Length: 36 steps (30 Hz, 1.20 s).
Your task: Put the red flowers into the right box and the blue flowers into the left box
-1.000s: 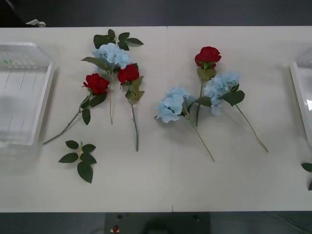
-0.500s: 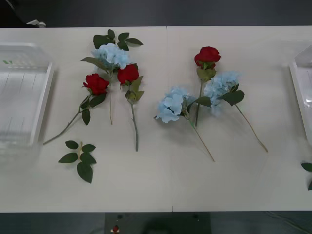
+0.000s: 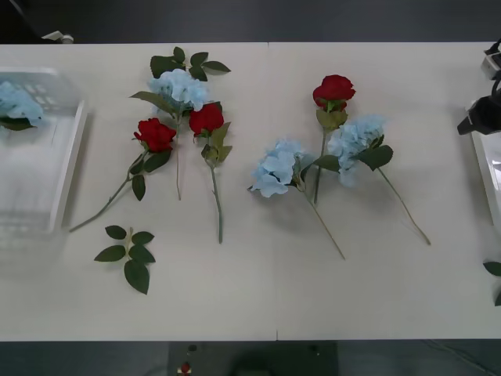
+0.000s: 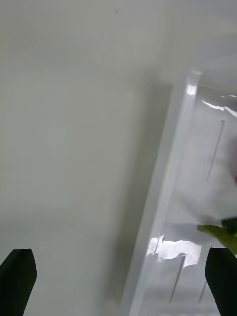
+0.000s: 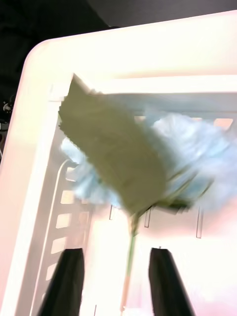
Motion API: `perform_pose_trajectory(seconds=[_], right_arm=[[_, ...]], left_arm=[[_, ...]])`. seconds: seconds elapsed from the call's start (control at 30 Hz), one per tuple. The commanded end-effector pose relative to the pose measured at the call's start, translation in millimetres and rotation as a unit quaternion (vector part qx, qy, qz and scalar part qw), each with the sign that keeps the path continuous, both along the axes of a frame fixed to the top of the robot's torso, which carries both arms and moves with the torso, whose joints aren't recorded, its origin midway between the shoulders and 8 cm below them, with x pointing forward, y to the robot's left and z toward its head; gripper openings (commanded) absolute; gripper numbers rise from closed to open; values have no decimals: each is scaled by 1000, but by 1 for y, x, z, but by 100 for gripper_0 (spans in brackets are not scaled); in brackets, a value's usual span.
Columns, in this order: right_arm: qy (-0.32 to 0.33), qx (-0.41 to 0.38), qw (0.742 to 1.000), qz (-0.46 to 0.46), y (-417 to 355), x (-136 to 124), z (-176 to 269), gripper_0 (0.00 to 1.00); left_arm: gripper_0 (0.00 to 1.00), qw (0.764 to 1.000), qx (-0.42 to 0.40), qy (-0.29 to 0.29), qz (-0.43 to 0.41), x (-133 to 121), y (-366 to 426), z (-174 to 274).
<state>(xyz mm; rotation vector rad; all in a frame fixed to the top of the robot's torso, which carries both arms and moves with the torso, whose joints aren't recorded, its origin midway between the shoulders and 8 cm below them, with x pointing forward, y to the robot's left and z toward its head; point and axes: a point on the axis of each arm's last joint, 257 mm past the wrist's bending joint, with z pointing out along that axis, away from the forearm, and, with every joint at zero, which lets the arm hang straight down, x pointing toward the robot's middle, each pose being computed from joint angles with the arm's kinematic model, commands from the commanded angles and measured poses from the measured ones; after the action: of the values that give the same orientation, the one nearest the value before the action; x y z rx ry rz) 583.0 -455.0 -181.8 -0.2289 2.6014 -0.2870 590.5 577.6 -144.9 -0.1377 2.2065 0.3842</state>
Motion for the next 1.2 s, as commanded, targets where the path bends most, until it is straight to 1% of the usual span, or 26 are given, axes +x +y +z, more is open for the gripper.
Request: perform_pose_trajectory(seconds=[0.03,0.07,0.1,0.2,0.23,0.37,0.47,0.5,0.53,0.63,0.7,0.73,0.83,0.93,1.03,1.1,1.2], right_arm=[[10,-25,997,77,37,-4,30,100],[11,-28,996,86,41,-5,32,100],[18,-38,992,115,54,-9,30,100],[29,-64,983,169,71,-15,26,100],[34,-68,979,187,78,-17,21,100],[46,-78,968,233,92,-24,-1,100],[56,-91,961,256,95,-27,-17,100],[59,-97,958,264,96,-28,-22,100],[64,-103,954,274,99,-29,-29,100],[72,-107,948,292,107,-34,-45,100],[77,-103,944,304,117,-37,-56,100],[78,-101,943,308,123,-37,-61,100],[80,-99,939,319,142,-38,-76,100],[78,-92,940,321,156,-34,-89,100],[72,-88,941,318,163,-29,-94,100],[67,-76,945,312,172,-23,-106,100],[64,-61,948,305,180,-19,-117,100]], left_arm=[[46,1000,-17,-6,8,-5,4,17],[50,1000,-23,-5,8,-6,3,18],[61,999,-45,1,0,-8,-9,21],[85,996,-78,22,-24,-16,-39,33],[88,995,-86,30,-36,-19,-52,36],[89,990,-101,45,-92,-21,-105,46],[90,983,-113,42,-137,-15,-153,46],[91,981,-114,40,-150,-11,-169,43],[100,979,-116,40,-163,-6,-187,37],[100,975,-112,35,-189,6,-223,17],[100,972,-113,43,-200,12,-249,-12],[100,972,-124,51,-192,13,-258,-29],[100,968,-157,81,-178,7,-283,-77],[100,966,-144,105,-187,0,-293,-101],[100,965,-131,112,-198,-2,-301,-109],[100,963,-113,118,-213,-4,-309,-118],[100,962,-94,115,-228,-2,-317,-122]])
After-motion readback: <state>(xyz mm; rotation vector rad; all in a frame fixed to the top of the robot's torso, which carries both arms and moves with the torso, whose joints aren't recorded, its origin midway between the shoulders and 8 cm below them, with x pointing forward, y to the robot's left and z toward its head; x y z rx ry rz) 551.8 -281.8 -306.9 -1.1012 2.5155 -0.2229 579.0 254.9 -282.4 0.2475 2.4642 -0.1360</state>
